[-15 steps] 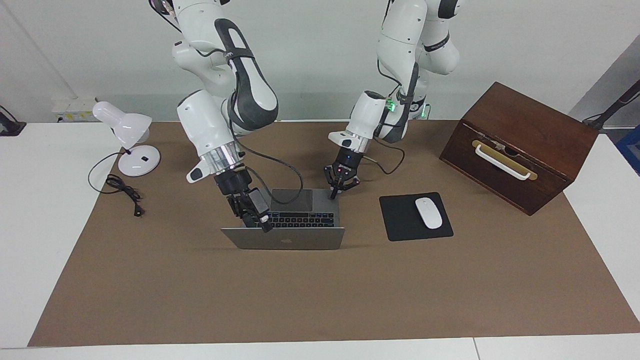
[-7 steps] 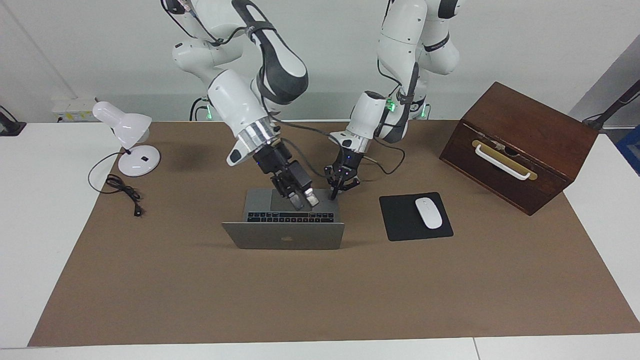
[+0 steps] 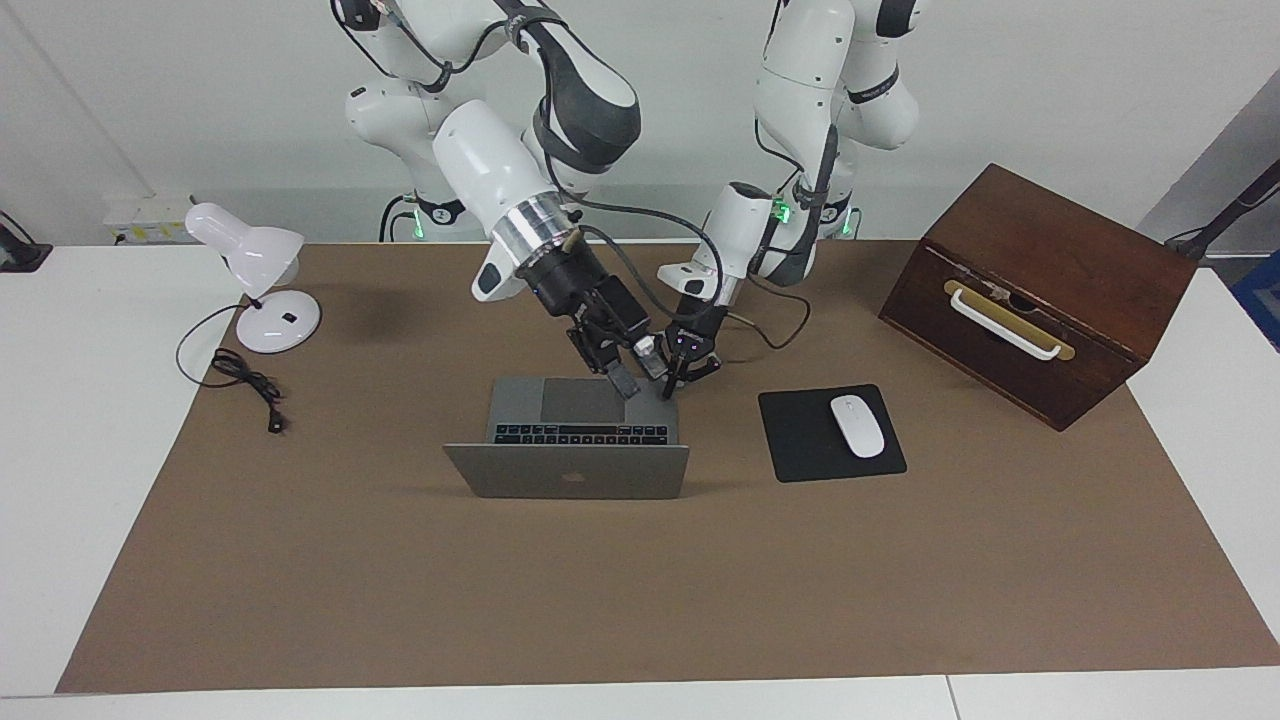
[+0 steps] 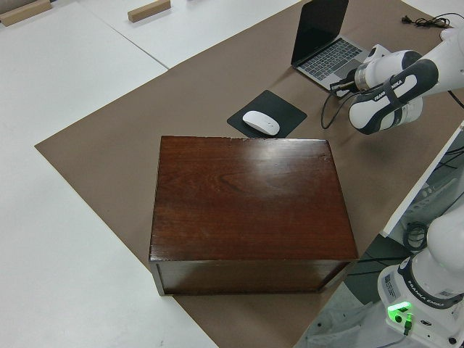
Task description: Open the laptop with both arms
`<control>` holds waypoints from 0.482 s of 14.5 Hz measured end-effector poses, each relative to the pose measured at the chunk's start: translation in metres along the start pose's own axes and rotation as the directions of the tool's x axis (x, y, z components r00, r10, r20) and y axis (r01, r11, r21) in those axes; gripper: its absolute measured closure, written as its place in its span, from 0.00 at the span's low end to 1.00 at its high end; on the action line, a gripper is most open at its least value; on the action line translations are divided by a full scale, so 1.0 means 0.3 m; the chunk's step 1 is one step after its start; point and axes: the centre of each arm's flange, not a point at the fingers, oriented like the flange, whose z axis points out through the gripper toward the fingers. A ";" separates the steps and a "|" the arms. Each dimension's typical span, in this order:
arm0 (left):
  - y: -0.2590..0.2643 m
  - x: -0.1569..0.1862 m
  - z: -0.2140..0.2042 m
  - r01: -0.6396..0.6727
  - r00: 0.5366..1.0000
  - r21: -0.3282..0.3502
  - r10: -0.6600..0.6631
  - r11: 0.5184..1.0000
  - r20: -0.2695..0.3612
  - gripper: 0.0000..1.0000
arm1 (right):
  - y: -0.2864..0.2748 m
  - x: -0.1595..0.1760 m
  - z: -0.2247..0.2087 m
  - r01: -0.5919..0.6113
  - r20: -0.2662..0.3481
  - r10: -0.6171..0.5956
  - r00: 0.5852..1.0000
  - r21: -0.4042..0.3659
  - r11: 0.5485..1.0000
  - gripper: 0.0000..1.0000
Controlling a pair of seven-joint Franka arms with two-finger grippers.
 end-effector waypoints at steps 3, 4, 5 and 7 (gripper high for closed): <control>-0.017 0.036 -0.002 0.042 0.999 0.012 -0.042 0.999 -0.022 0.99 | 0.005 0.245 0.006 0.240 0.047 -0.237 0.970 -0.073 0.968 0.00; -0.018 0.046 -0.003 0.046 0.999 0.012 -0.046 0.999 -0.028 0.99 | 0.004 0.324 -0.005 0.297 0.077 -0.291 0.954 -0.080 0.951 0.00; -0.017 0.053 -0.004 0.049 0.998 0.012 -0.048 0.999 -0.032 0.99 | 0.004 0.383 -0.018 0.347 0.103 -0.338 0.935 -0.081 0.934 0.00; -0.022 0.064 -0.005 0.056 0.998 0.014 -0.056 0.998 -0.039 0.99 | 0.017 0.451 -0.037 0.445 0.145 -0.432 0.890 -0.078 0.892 0.00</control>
